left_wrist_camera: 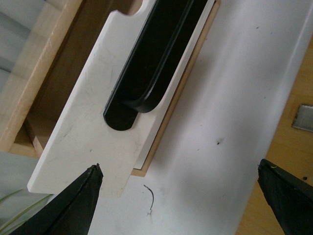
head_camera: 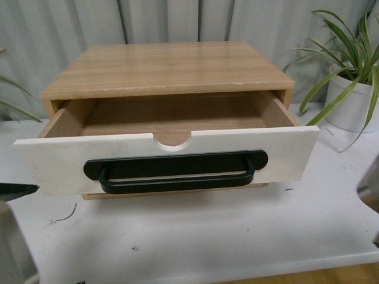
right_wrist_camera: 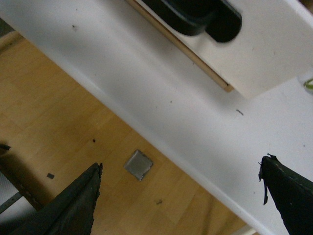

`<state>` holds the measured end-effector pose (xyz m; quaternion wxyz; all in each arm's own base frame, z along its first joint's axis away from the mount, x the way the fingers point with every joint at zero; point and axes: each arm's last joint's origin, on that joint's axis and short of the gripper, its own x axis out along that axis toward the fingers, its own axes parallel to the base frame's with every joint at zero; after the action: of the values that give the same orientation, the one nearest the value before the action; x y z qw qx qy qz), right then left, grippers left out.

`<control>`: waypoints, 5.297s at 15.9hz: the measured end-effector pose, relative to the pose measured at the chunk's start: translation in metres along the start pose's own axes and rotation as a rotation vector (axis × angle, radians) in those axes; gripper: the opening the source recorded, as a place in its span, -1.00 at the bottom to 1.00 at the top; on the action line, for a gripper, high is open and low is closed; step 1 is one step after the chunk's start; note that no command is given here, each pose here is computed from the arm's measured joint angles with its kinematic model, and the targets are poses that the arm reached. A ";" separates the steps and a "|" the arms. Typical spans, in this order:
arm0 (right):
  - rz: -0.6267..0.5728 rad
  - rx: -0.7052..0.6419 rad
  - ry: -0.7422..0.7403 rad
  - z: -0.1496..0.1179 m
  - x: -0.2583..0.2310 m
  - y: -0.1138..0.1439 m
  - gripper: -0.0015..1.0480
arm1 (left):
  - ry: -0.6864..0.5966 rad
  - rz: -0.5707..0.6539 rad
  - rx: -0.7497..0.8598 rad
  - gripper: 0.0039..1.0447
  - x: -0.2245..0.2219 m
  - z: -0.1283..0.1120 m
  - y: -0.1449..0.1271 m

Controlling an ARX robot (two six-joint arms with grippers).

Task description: Close drawer sideways

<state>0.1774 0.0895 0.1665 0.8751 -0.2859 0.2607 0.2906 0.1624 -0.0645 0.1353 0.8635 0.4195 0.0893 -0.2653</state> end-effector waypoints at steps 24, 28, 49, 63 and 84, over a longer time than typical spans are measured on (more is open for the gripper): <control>-0.059 -0.150 -0.055 0.081 0.156 -0.071 0.87 | 0.085 0.062 0.037 0.87 0.142 -0.008 0.060; -0.052 -0.093 -0.054 0.075 0.145 -0.072 0.87 | 0.070 0.075 0.018 0.87 0.135 -0.003 0.061; -0.610 0.602 -0.558 -0.060 -0.062 -0.019 -0.29 | -0.169 0.546 -0.880 -0.38 -0.091 -0.027 0.018; -0.598 0.604 -0.518 -0.083 -0.086 -0.007 -0.96 | -0.186 0.557 -0.877 -0.97 -0.091 -0.026 0.019; -0.608 0.595 -0.548 -0.081 -0.088 -0.007 0.88 | -0.186 0.556 -0.878 0.88 -0.091 -0.026 0.019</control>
<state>0.0972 0.0000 0.1670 1.0000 -0.0003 -0.0022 0.0000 0.0976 0.0000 0.1666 1.0000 0.0009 0.0003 0.0000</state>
